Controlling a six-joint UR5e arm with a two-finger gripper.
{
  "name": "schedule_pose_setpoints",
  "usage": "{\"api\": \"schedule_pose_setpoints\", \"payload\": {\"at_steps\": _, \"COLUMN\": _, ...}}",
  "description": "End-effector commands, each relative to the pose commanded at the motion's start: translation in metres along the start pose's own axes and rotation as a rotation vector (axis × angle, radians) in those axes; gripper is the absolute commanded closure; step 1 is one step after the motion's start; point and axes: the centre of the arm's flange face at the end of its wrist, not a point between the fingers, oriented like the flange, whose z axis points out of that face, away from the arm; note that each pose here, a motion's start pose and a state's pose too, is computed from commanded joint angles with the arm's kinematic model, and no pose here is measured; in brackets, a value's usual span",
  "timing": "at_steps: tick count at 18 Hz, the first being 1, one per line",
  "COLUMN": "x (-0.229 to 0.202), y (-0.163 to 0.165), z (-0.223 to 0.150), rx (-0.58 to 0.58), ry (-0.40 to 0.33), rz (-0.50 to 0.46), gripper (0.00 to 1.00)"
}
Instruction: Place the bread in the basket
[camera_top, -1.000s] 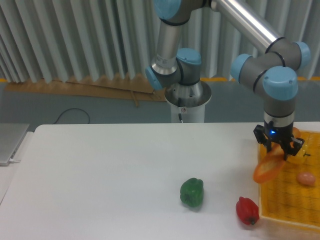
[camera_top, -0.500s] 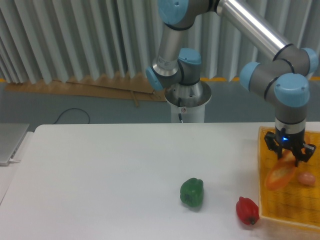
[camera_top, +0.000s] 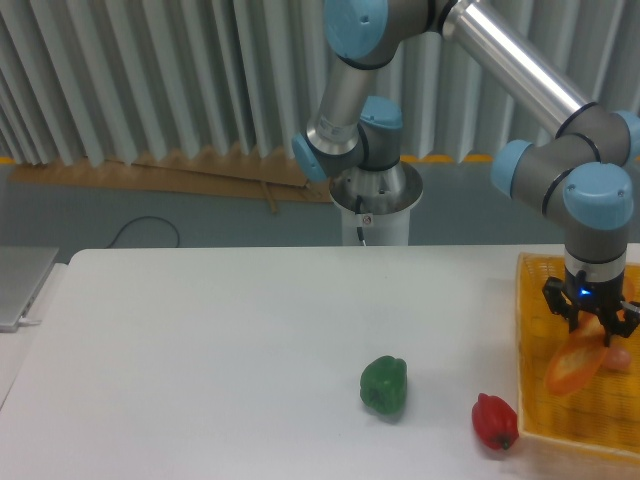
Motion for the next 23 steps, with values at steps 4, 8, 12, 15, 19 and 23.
{"api": "schedule_pose_setpoints", "payload": {"at_steps": 4, "x": 0.000, "y": 0.000, "z": 0.002, "rx": -0.003, "ry": 0.002, "rz": -0.001, "gripper": 0.36}}
{"api": "schedule_pose_setpoints", "payload": {"at_steps": 8, "x": 0.006, "y": -0.003, "z": 0.002, "rx": -0.004, "ry": 0.007, "rz": 0.005, "gripper": 0.00}}
{"api": "schedule_pose_setpoints", "payload": {"at_steps": 12, "x": 0.008, "y": -0.005, "z": 0.000, "rx": -0.002, "ry": 0.005, "rz": 0.013, "gripper": 0.00}}
{"api": "schedule_pose_setpoints", "payload": {"at_steps": 15, "x": 0.013, "y": -0.007, "z": -0.004, "rx": -0.001, "ry": 0.000, "rz": 0.016, "gripper": 0.00}}
{"api": "schedule_pose_setpoints", "payload": {"at_steps": 19, "x": 0.047, "y": -0.036, "z": -0.041, "rx": 0.024, "ry": -0.041, "rz": 0.071, "gripper": 0.00}}
{"api": "schedule_pose_setpoints", "payload": {"at_steps": 23, "x": 0.074, "y": -0.060, "z": -0.059, "rx": 0.051, "ry": -0.053, "rz": 0.126, "gripper": 0.00}}
